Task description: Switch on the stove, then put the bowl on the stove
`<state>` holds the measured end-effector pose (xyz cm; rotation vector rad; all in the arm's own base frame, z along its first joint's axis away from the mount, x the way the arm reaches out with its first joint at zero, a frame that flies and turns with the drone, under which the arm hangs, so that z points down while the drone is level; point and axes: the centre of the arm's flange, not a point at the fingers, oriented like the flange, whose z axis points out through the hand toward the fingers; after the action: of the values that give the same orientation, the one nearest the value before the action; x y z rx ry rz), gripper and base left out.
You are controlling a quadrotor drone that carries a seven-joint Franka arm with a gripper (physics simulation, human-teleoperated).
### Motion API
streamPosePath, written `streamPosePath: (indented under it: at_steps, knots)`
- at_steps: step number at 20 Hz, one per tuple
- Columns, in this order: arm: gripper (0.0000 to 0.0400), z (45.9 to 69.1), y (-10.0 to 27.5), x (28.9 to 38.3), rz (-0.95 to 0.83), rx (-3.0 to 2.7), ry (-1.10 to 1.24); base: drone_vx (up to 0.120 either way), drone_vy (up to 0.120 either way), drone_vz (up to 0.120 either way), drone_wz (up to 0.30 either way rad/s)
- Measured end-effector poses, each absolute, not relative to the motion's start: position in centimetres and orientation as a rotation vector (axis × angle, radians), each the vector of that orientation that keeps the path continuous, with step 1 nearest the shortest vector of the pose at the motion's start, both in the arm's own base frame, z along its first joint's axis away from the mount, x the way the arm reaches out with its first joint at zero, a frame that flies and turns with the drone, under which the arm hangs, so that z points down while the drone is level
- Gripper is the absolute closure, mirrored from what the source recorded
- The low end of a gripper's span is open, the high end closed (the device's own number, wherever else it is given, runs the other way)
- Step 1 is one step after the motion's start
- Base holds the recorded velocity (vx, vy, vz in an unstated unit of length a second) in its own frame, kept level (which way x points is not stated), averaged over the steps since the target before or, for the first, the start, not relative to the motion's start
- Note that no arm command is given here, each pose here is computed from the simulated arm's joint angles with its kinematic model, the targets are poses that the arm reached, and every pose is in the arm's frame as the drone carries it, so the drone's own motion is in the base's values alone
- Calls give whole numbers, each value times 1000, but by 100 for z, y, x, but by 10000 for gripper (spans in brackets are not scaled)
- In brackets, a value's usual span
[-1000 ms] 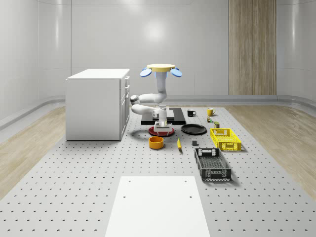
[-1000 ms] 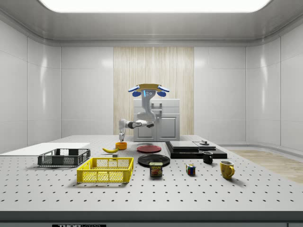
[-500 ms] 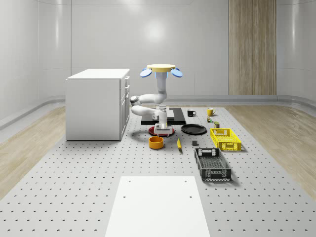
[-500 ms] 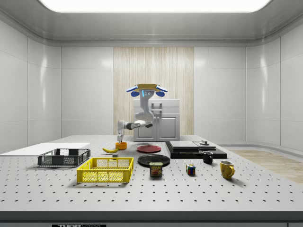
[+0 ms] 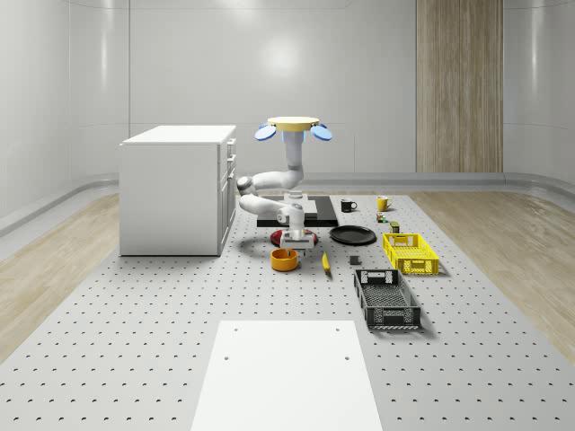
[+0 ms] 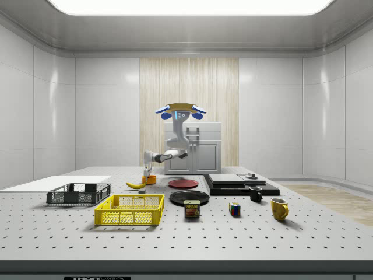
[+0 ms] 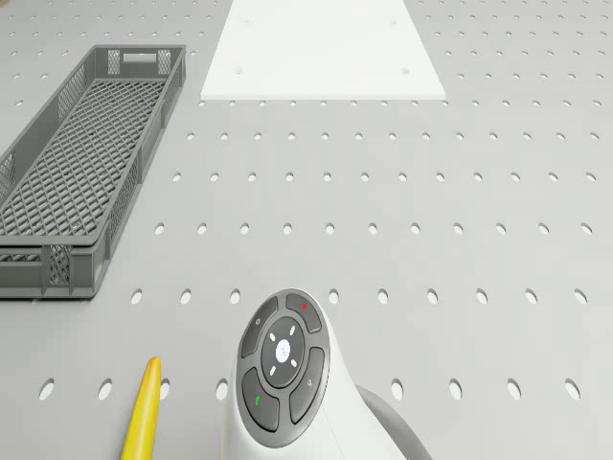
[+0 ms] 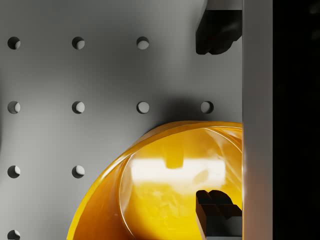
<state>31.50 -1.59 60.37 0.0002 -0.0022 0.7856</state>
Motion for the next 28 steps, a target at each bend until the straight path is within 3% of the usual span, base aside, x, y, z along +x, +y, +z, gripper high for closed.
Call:
streamPosePath:
  at_steps: [10,11,13,16,21,28]
  knots:
    - [0,6167,-108,3165,786,0,-2,0,0,0,0]
    - [66,6175,-106,3166,786,0,-2,0,0,0,0]
    - [158,6188,-104,3166,786,0,-2,0,0,0,0]
    - [233,6198,-102,3167,786,0,-2,0,0,0,0]
    - [281,6193,-100,3167,786,0,-2,0,0,0,0]
    - [297,5976,-100,3167,786,0,-2,-11,6,63,0]
